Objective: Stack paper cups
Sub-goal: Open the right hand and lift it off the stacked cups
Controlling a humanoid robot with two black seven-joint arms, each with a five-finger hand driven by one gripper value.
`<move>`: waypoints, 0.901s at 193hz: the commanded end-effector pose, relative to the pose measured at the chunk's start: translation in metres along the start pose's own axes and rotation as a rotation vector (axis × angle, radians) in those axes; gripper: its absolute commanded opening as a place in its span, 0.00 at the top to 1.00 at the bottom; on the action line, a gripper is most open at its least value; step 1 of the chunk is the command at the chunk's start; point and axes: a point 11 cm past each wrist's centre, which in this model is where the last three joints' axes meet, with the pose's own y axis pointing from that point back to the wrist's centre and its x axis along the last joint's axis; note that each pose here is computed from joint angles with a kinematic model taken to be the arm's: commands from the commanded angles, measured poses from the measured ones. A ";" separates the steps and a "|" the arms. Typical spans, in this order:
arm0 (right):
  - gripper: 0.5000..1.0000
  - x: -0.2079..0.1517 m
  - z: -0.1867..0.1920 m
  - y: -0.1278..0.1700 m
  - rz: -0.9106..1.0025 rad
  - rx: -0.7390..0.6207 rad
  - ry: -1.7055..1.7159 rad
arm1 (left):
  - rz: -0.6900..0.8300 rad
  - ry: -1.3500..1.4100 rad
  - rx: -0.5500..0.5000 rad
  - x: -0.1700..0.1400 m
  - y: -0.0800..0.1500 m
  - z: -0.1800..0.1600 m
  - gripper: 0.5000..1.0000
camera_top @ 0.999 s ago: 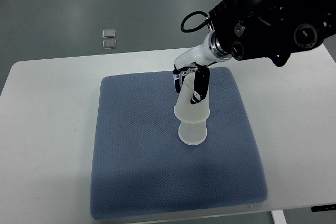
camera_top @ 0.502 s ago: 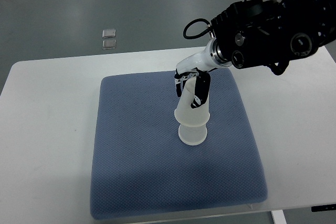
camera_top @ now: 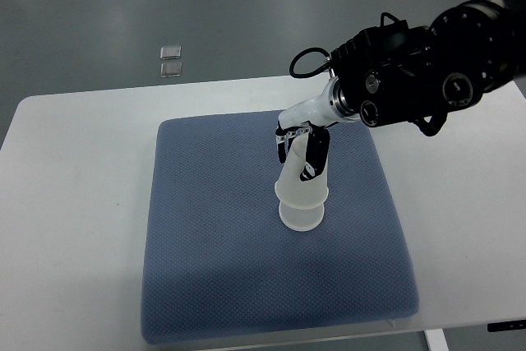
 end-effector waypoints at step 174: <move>0.17 0.042 0.005 0.008 0.154 0.056 -0.173 | 0.000 -0.001 0.000 0.000 0.000 0.000 0.00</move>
